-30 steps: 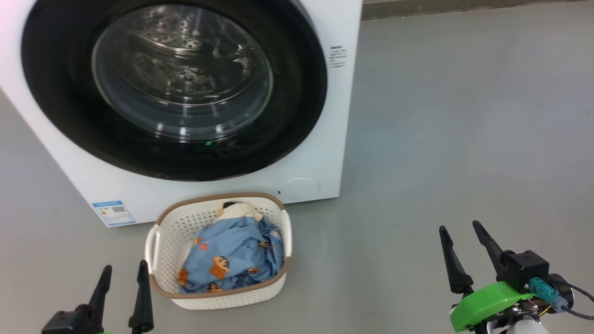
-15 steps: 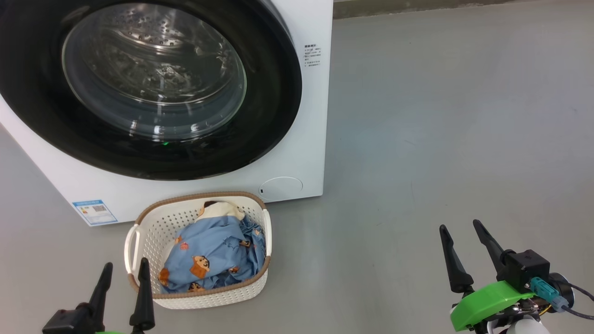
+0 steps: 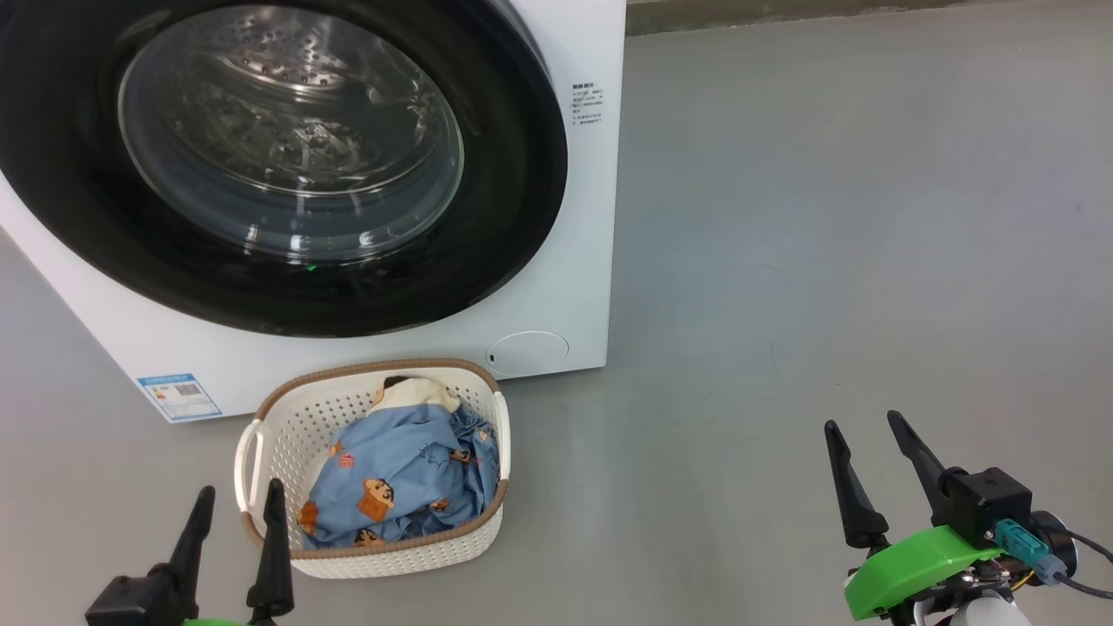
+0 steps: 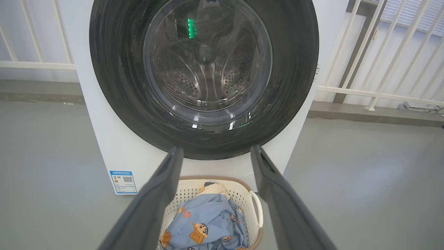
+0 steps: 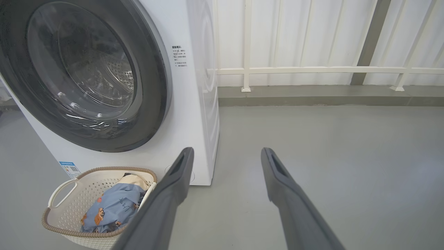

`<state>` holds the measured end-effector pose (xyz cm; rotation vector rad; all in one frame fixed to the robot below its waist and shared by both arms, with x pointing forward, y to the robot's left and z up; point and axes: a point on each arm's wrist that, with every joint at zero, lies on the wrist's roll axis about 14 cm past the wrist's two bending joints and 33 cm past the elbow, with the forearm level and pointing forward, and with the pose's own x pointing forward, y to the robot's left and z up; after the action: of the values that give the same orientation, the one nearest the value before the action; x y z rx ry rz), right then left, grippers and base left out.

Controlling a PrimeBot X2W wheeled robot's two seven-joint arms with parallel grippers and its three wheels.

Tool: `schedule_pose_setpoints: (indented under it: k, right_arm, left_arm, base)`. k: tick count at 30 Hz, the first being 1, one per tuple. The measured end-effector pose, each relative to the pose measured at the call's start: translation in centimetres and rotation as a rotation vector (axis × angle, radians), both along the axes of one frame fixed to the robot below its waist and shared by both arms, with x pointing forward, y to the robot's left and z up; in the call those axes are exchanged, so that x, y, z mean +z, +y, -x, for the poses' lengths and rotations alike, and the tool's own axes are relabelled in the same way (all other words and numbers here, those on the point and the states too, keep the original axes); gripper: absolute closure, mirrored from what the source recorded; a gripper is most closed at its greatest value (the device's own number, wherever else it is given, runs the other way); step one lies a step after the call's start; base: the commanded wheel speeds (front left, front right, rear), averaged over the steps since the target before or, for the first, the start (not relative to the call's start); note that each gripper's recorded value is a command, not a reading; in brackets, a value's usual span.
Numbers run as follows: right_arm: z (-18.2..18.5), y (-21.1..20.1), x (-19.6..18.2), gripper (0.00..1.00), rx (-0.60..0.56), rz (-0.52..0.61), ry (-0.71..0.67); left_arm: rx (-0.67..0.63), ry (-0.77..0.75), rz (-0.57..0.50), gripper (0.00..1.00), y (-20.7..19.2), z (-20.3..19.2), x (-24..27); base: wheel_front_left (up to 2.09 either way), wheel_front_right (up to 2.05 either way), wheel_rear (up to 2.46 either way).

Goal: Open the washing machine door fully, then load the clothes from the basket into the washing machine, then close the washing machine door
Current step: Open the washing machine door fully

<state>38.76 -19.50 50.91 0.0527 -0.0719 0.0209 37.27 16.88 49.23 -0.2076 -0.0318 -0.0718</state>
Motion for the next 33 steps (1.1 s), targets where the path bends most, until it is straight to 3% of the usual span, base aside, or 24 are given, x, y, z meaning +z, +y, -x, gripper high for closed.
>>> schedule_pose_setpoints:
  k: [13,23,29,33]
  right_arm:
    - [-0.2,0.1,-0.1,0.0,0.001,-0.012,0.002]
    - [-2.7,0.6,3.0,0.0,0.013,-0.067,-0.09]
    - [-4.7,-0.4,5.5,0.0,-0.015,-0.165,-0.164]
    - [-5.9,-2.1,6.1,0.0,-0.064,-0.344,-0.193]
  left_arm:
    - [-0.016,0.007,-0.008,0.0,-0.5,0.0,-0.2]
    - [-0.022,0.021,-0.018,0.0,-0.6,-0.1,-0.8]
    - [-0.031,0.035,-0.019,0.0,-0.9,-0.4,-1.2]
    - [-0.031,0.037,-0.02,0.0,-0.9,-0.8,-1.3]
  base:
    - [0.0,0.0,0.0]
    - [0.0,0.0,0.0]
    - [0.0,0.0,0.0]
    - [0.0,0.0,0.0]
